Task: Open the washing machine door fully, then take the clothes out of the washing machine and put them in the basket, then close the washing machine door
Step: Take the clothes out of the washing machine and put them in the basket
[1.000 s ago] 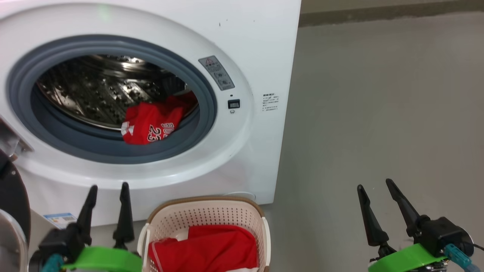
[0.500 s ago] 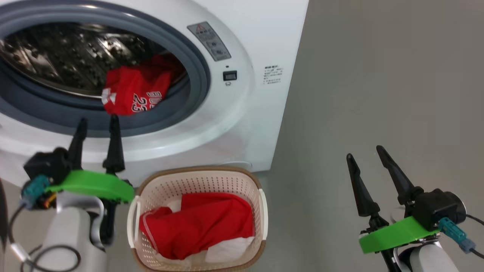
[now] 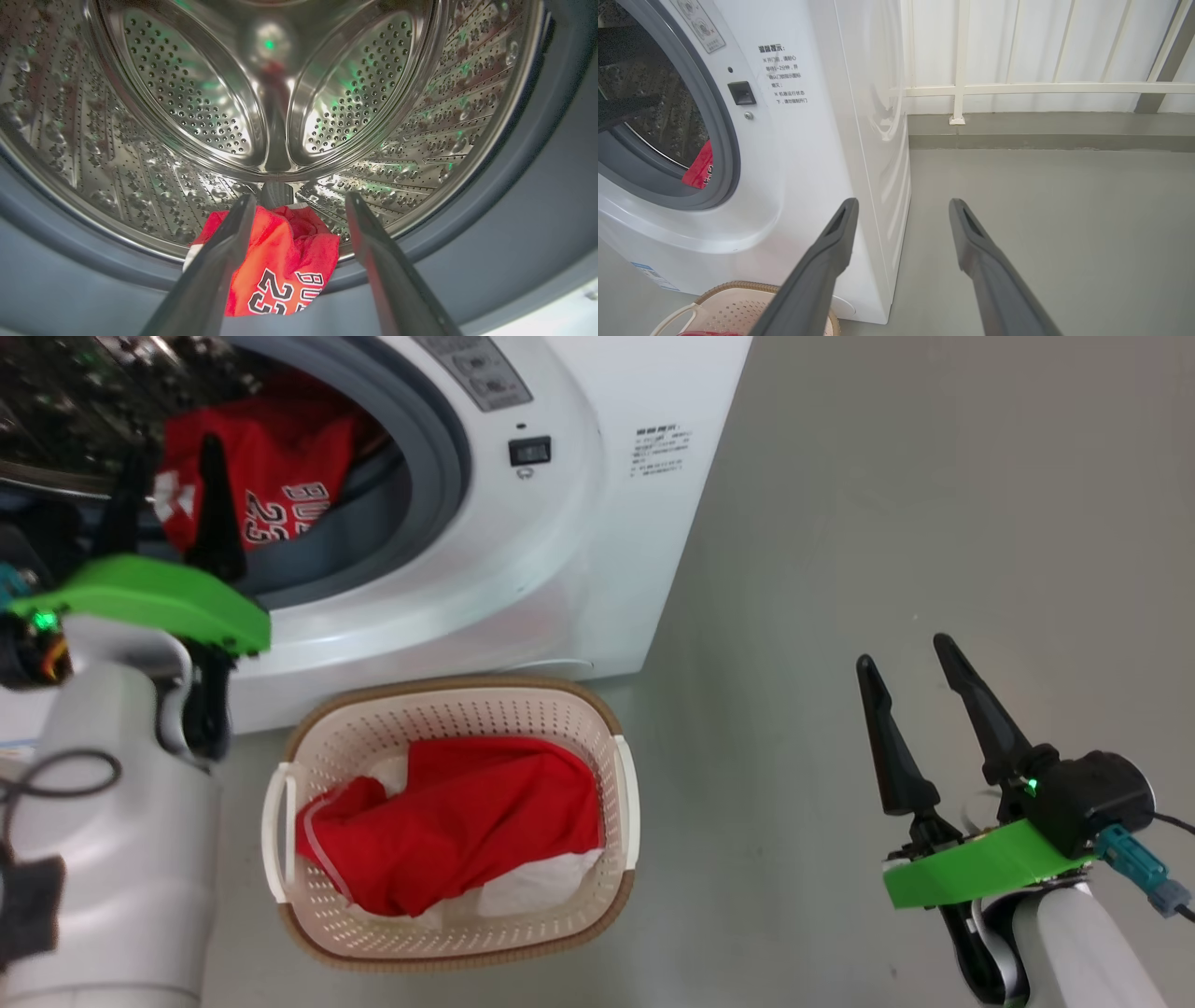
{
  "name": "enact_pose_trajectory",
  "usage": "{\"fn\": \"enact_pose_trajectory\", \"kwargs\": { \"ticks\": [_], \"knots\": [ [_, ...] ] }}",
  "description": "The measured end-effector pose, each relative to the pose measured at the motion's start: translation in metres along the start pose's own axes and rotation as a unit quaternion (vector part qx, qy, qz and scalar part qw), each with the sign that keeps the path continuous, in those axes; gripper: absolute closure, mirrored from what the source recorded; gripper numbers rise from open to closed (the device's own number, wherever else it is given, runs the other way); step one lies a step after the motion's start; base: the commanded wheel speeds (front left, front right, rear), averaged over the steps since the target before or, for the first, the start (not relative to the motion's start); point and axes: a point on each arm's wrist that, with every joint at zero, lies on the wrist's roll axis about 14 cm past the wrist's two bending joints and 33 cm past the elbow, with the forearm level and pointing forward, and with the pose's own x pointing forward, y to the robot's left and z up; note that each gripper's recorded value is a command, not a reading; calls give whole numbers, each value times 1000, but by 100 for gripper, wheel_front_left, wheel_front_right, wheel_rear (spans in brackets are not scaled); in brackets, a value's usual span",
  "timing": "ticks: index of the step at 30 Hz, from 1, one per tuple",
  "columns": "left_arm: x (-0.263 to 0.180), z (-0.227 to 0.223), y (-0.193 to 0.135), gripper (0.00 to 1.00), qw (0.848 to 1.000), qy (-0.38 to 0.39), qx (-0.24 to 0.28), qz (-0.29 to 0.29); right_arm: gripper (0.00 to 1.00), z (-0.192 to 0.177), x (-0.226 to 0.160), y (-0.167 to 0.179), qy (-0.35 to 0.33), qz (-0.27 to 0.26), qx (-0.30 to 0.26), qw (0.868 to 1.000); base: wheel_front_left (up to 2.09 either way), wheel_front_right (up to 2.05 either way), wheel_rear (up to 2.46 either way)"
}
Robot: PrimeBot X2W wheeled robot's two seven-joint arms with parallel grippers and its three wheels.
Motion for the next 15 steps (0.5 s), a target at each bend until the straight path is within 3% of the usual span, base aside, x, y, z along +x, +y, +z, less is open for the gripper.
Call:
{"fn": "enact_pose_trajectory", "kwargs": {
  "ticks": [15],
  "knots": [
    [66, -46, 10, 0, 994, 105, 1, 7, 0, -29, 21, -14, 30, -12, -1, 999, 0, 0, 0]
  ]
}}
